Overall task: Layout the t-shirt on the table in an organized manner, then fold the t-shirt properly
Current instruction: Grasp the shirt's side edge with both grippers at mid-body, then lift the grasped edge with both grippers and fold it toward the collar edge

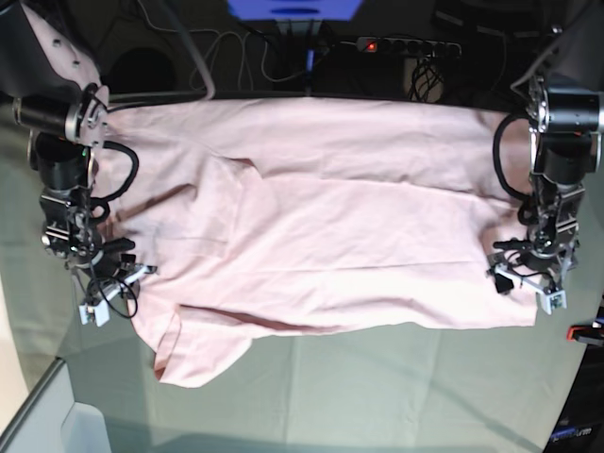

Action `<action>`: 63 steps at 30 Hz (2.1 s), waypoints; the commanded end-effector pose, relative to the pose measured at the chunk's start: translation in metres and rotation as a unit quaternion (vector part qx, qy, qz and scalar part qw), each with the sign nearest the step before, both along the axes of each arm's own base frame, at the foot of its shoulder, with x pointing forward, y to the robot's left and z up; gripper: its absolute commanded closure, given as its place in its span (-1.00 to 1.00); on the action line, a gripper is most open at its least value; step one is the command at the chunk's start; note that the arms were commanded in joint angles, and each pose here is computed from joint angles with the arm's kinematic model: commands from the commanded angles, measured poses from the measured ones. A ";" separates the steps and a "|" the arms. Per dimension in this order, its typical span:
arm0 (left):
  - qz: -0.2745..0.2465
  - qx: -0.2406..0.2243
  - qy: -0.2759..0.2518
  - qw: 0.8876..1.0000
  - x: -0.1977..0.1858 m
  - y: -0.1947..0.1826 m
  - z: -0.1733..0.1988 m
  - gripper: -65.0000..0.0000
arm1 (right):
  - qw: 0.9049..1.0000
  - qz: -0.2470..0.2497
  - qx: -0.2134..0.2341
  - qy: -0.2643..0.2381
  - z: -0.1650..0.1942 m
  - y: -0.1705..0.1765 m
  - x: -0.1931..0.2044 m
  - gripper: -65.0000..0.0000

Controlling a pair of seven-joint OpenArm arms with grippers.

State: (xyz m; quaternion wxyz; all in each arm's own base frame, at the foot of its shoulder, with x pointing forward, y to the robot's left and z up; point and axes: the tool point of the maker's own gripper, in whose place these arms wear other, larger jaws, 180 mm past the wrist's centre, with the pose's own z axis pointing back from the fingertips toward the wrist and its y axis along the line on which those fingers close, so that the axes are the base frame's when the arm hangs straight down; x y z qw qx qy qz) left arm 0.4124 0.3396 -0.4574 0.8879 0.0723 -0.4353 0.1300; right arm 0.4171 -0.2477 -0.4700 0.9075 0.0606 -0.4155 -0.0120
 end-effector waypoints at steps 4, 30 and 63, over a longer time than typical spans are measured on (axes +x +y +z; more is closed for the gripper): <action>0.005 0.011 -0.021 1.000 0.005 0.012 0.013 -0.11 | 1.000 -0.001 -0.005 -0.018 0.015 -0.007 0.013 1.00; -0.039 0.029 -0.092 0.995 0.018 -0.009 0.053 1.00 | 1.000 -0.001 -0.004 -0.018 0.014 -0.006 0.013 1.00; 0.017 -0.013 -0.122 0.992 -0.043 0.001 0.089 1.00 | 0.984 0.002 -0.013 -0.175 0.093 -0.022 -0.049 1.00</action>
